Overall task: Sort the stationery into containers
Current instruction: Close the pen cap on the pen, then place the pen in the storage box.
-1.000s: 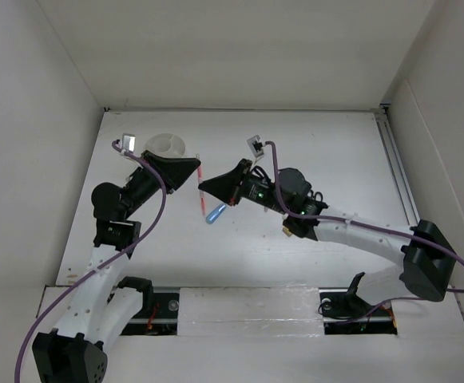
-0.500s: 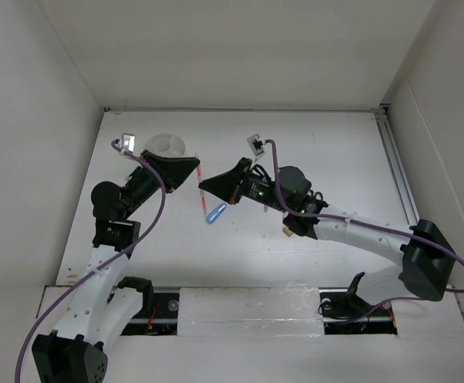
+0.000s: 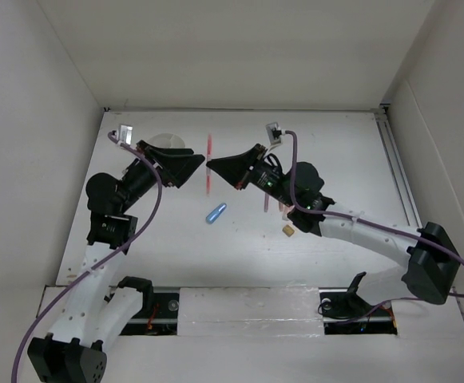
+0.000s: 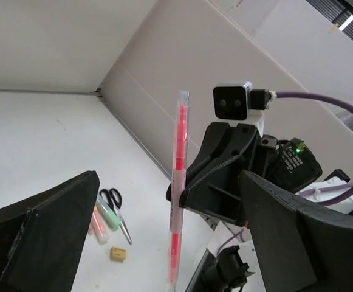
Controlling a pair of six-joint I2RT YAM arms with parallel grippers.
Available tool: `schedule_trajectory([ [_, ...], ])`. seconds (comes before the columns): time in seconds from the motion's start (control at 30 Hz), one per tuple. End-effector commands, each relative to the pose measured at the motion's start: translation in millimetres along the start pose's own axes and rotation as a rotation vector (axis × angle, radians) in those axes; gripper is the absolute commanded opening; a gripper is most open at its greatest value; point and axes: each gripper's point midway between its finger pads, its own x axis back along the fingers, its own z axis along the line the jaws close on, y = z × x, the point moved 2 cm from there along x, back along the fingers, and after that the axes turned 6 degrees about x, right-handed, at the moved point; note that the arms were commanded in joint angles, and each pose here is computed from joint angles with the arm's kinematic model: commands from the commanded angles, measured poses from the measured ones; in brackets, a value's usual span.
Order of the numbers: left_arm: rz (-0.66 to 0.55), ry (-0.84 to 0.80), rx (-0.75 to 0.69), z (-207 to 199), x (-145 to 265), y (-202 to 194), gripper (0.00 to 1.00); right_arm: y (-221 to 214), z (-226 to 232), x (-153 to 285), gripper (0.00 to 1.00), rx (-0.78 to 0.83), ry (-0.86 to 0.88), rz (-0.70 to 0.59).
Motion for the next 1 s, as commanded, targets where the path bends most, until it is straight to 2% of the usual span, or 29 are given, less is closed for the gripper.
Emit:
schedule_trajectory([
  [0.0, -0.04, -0.07, -0.036, -24, -5, 18, 1.0, 34, 25, 2, 0.0, 0.041, 0.066, -0.101],
  [0.23, 0.051, -0.111, -0.048, -12, 3, -11, 1.0, 43, 34, 8, 0.0, 0.049, 0.091, -0.103],
  [0.4, 0.15, -0.182, -0.092, -23, 14, -28, 1.0, 43, 43, 9, 0.0, 0.049, 0.115, -0.062],
  [0.57, 0.199, -0.232, -0.113, -28, 19, -36, 0.99, 45, 49, 8, 0.0, 0.052, 0.137, -0.055],
  [0.97, 0.232, -0.235, -0.092, -19, 17, -43, 0.8, 31, 62, -3, 0.0, 0.019, 0.184, -0.019],
])
